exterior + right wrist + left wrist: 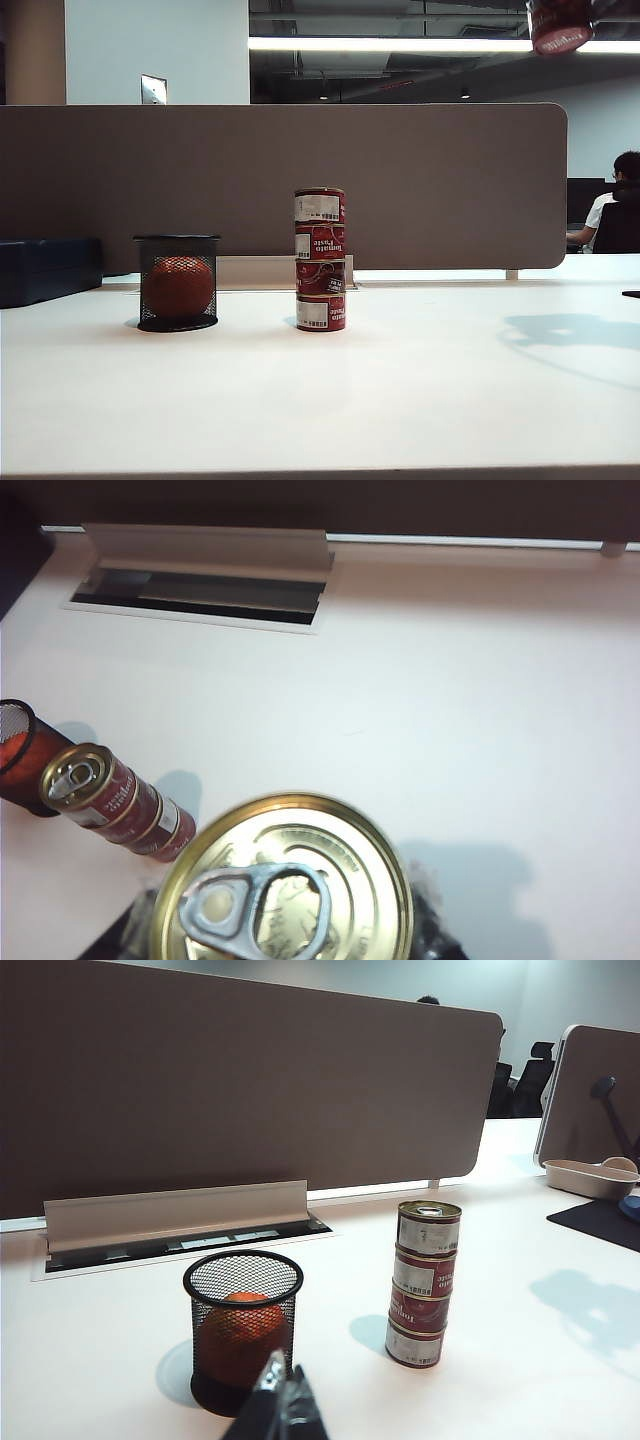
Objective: Take a can of tomato sauce from the stacked ones and place it on the table.
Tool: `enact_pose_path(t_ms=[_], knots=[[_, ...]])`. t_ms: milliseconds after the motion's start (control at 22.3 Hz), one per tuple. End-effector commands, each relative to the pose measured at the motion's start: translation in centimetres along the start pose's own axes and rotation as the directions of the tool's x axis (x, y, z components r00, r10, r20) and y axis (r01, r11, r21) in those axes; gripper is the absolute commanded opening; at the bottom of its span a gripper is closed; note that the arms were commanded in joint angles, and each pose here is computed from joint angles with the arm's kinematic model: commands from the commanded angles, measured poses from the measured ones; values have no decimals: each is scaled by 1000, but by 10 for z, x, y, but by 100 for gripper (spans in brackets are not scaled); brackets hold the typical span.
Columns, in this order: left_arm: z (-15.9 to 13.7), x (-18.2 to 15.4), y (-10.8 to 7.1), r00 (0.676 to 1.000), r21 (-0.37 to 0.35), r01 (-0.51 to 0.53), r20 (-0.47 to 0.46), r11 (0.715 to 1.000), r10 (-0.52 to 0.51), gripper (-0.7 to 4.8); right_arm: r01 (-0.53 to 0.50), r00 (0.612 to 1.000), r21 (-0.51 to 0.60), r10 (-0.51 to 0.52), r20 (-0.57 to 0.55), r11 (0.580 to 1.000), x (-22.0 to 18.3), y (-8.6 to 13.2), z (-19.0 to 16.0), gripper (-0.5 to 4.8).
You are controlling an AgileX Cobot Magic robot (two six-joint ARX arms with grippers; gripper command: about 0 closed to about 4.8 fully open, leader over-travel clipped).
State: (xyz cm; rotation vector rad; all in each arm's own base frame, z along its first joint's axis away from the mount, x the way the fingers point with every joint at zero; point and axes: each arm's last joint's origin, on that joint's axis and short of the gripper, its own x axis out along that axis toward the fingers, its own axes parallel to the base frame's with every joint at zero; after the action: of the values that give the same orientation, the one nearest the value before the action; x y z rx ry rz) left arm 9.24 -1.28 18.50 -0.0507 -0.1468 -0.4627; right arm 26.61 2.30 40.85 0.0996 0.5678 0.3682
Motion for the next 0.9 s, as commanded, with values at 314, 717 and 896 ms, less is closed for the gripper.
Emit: enact_pose_path(t_ms=[314,717,896], knots=[[3,0,0,1000,5,0,15,1000,0,-6,-6,1000,-1,6,-9,1000,-2,1,-2,251],[3,0,0,1000,5,0,16,1000,0,-6,11,1000,-15,-11,-18,1000,-14,1,-5,251],[4,0,0,1000,8,1,23,1000,-1,-6,46,999,-5,-46,-27,999,-26,-7,-10,251]])
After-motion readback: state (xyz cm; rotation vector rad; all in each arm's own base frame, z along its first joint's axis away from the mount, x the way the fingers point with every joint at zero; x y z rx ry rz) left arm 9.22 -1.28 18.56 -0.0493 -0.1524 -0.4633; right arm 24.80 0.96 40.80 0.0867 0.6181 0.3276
